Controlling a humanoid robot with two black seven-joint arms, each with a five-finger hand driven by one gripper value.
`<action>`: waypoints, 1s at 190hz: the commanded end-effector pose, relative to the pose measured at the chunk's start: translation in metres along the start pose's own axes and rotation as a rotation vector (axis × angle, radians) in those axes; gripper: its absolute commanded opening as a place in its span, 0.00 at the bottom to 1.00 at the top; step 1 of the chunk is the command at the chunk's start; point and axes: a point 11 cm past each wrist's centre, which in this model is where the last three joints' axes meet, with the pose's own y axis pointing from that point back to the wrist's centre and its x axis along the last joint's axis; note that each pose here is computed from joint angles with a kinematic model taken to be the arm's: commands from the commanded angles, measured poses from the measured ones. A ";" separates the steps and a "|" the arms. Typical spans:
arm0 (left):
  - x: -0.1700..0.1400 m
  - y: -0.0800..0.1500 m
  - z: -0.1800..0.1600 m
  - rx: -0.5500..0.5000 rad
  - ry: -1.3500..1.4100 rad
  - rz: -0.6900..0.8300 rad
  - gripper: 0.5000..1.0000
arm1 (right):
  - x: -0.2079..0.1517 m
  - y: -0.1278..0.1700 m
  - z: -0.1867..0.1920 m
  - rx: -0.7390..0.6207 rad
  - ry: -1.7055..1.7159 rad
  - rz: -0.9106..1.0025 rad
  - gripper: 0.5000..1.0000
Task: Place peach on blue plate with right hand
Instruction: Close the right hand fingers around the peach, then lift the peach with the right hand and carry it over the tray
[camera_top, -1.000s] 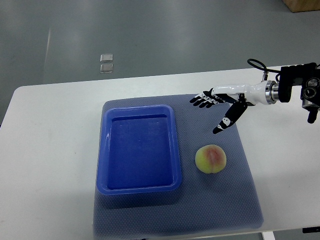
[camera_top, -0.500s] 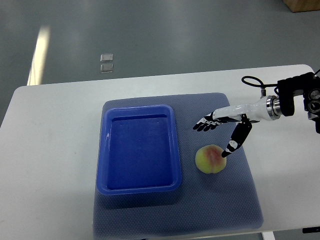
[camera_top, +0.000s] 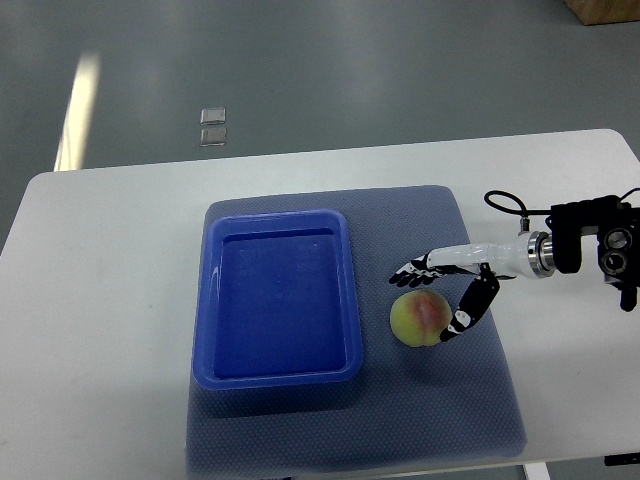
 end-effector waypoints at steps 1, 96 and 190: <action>0.000 0.000 0.000 0.000 0.000 0.000 1.00 | -0.003 -0.005 0.000 0.014 0.005 0.030 0.86; 0.001 0.000 0.000 0.000 0.000 0.002 1.00 | -0.022 -0.008 0.012 0.008 -0.033 0.010 0.57; 0.001 0.000 0.000 0.000 0.000 0.002 1.00 | 0.052 0.045 -0.045 0.167 -0.048 0.094 0.00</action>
